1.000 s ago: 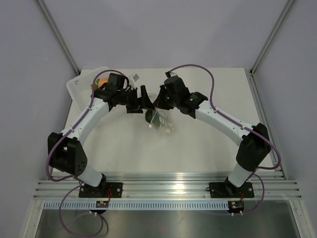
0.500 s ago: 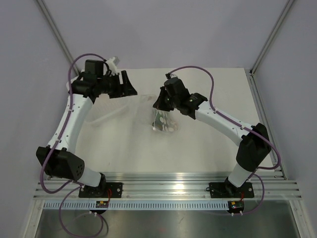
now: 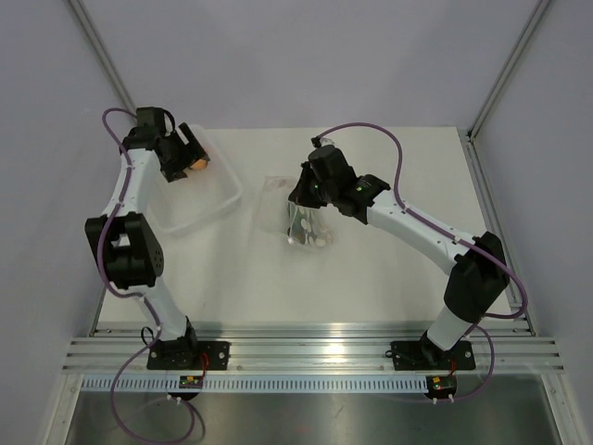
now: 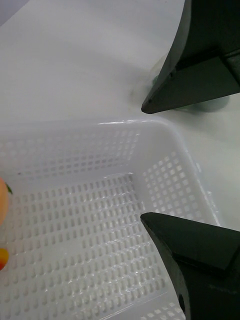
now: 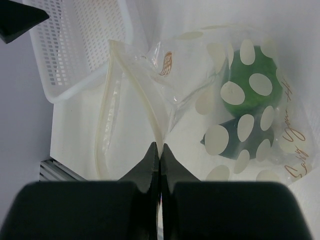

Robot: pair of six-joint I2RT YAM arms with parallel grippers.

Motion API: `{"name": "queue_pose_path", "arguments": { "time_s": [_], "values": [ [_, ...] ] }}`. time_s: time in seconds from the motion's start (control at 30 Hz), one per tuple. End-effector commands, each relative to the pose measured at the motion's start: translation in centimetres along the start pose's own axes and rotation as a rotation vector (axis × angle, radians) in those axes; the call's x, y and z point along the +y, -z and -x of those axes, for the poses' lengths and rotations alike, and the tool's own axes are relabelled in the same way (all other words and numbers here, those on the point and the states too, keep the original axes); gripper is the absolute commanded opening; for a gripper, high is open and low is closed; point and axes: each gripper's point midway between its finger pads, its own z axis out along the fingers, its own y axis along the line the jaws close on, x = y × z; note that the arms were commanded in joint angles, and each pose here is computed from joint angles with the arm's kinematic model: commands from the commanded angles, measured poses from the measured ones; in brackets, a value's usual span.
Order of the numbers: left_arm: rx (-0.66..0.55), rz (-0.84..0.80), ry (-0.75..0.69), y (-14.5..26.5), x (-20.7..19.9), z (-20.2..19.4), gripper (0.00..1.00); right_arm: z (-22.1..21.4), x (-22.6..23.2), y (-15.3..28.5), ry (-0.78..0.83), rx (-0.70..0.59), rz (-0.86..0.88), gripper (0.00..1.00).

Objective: Place the food in the zip-top bag and seal the zipper
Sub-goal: Pick up the fake fruit from the bin.

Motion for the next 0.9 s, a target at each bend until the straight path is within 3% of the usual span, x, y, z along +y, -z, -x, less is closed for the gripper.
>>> {"name": "queue_pose_path", "arguments": {
  "time_s": [0.0, 0.4, 0.87],
  "values": [
    [-0.114, 0.071, 0.080, -2.9, 1.5, 4.5, 0.84, 1.5, 1.5, 1.2, 0.018, -0.040, 0.036, 0.00],
    [-0.177, 0.066, 0.199, -10.4, 3.2, 10.7, 0.84, 1.0, 1.0, 0.6, 0.029, -0.020, 0.013, 0.00],
    [-0.157, 0.036, 0.207, -15.0, 3.7, 10.6, 0.86, 0.6, 1.0, 0.1, 0.023, 0.000, 0.014, 0.00]
  ]
}}
